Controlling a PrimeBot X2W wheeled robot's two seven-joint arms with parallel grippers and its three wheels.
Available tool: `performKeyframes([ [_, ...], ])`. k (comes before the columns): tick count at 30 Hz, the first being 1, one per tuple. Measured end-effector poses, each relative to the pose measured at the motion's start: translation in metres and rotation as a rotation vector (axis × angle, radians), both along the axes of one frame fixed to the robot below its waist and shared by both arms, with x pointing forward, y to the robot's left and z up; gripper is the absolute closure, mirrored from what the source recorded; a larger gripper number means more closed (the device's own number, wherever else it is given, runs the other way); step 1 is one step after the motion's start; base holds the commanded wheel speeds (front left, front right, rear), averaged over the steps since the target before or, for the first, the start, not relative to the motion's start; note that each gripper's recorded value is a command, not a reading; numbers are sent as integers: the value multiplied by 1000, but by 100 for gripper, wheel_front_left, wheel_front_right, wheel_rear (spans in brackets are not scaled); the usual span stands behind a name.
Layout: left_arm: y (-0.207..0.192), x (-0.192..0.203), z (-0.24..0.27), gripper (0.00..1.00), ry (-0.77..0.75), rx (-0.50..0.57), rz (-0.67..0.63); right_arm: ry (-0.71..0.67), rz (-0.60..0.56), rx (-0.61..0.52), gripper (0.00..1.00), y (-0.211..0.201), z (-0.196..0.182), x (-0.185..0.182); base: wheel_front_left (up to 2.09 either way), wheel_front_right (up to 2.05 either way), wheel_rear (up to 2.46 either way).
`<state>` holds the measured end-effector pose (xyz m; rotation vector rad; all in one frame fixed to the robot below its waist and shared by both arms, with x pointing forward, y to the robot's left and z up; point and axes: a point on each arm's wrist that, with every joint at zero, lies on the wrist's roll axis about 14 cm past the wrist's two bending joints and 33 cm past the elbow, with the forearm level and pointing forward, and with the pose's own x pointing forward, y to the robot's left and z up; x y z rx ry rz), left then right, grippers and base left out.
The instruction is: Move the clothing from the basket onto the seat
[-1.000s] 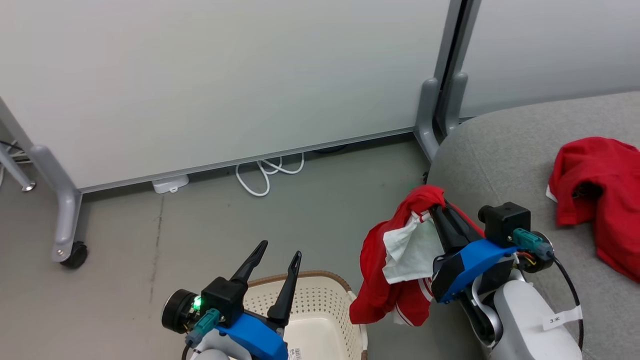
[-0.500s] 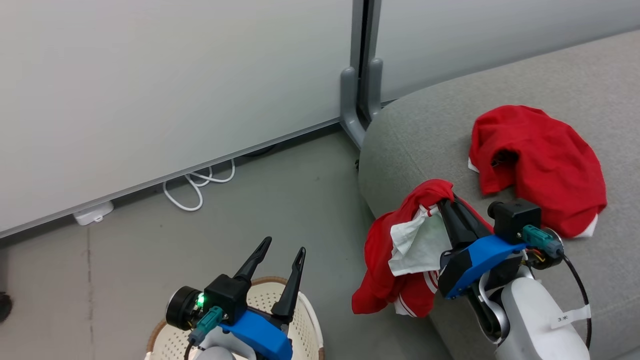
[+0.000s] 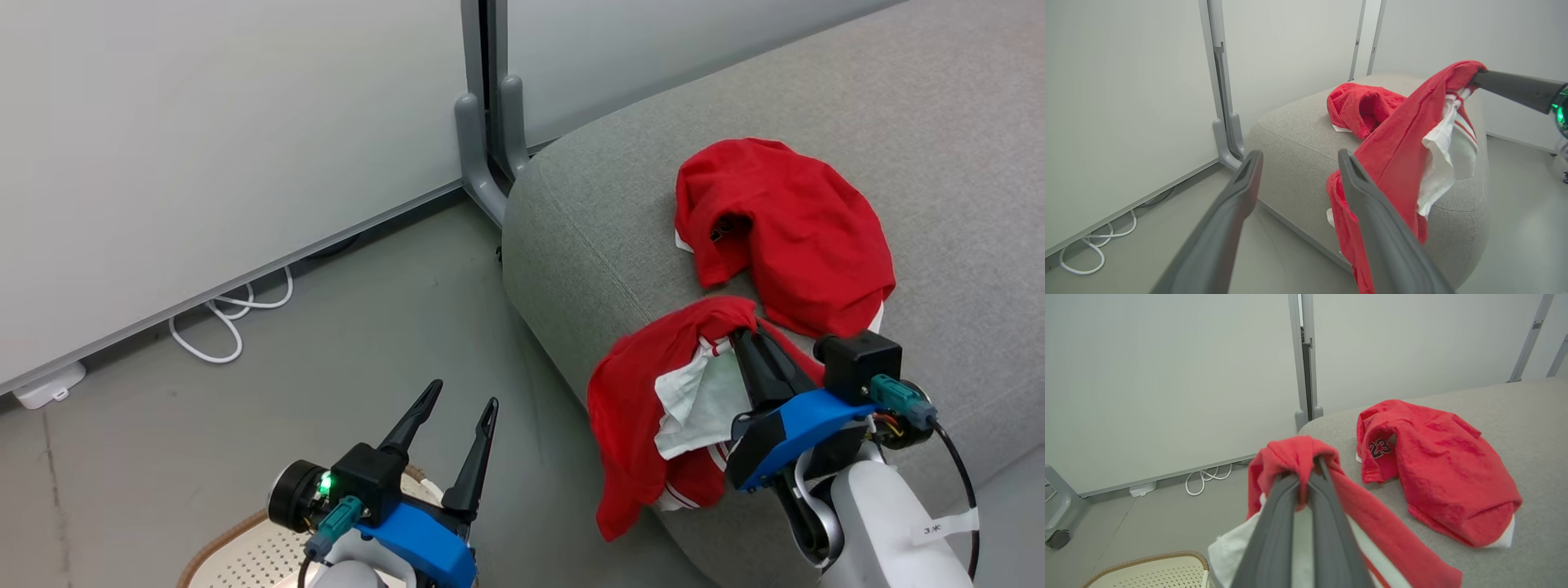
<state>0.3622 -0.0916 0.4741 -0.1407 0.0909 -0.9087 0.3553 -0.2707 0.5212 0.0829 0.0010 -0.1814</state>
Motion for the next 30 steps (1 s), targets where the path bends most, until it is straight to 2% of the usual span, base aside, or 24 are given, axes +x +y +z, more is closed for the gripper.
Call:
performKeyframes([
  [11, -10, -3, -1, 0, 4, -3, -33, -2, -40, 10, 100, -12, -1, -7, 0, 0, 0],
  [16, -8, 0, -1, 0, 5, -6, -27, -55, -68, 15, 100, -24, 18, 1, 0, 0, 0],
  [20, -5, 5, -3, 0, 9, -10, -17, -111, -110, -37, 100, -46, 55, 14, 0, 0, 0],
  [26, 1, 13, -11, 0, 19, -5, -5, -270, -181, -165, 100, -88, 154, 27, 0, 0, 0],
  [30, 3, 18, -13, 0, 24, -8, 4, -336, -230, -229, 100, -110, 208, 28, 0, 0, 0],
])
